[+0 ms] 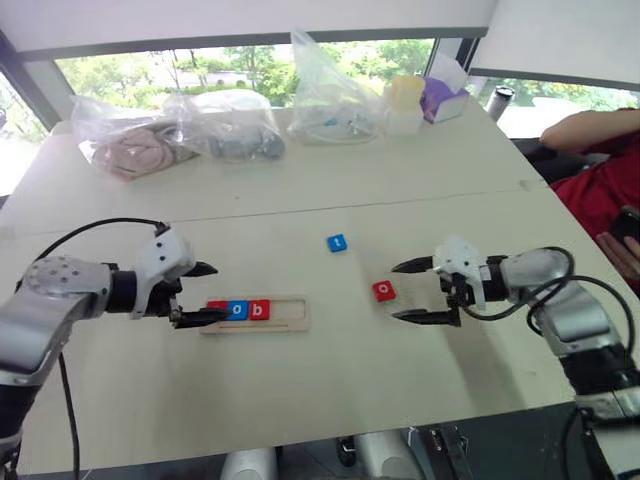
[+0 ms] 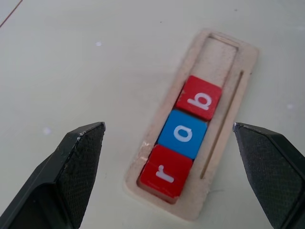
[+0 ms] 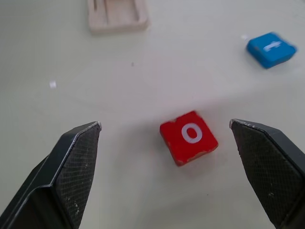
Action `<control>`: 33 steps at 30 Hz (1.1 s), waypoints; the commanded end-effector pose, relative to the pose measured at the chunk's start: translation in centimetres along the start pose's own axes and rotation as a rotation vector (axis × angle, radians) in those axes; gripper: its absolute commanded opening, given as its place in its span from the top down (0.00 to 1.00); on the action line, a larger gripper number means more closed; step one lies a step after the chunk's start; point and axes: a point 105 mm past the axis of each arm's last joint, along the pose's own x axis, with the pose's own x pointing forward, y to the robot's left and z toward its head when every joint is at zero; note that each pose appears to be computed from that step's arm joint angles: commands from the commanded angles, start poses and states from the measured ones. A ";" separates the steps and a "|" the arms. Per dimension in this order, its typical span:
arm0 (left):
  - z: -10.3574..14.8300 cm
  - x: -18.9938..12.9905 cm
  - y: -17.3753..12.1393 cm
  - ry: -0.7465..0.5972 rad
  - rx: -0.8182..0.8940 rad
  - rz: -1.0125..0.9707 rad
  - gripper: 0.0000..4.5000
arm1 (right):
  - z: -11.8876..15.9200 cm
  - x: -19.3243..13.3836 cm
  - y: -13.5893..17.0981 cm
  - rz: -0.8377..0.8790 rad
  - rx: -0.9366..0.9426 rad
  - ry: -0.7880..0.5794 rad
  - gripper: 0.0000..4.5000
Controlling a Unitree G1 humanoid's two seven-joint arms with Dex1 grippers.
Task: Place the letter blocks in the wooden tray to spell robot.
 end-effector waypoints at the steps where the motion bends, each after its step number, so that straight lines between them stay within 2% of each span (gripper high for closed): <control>1: 0.7 -1.1 -0.2 -0.009 0.025 0.039 0.00 | -0.4 0.1 -0.7 0.068 -0.027 0.034 0.01; 4: 0.4 -1.5 -0.5 -0.006 0.008 0.060 0.00 | -1.0 1.1 -1.1 0.099 -0.059 0.050 0.01; 11: 0.2 -1.8 -1.0 0.001 -0.004 0.074 0.00 | -1.5 2.1 -3.2 0.055 -0.090 0.057 0.01; 18: 0.0 -2.1 -1.1 0.007 -0.012 0.093 0.00 | 0.2 1.5 -2.6 0.048 -0.125 -0.022 0.01; 26: 0.0 -1.6 -0.8 0.000 -0.010 0.084 0.00 | 2.9 1.3 0.0 0.068 -0.148 -0.085 0.01; 33: 0.4 -1.0 -0.3 -0.009 0.002 0.065 0.00 | 1.5 1.6 -1.0 -0.028 -0.106 -0.054 0.01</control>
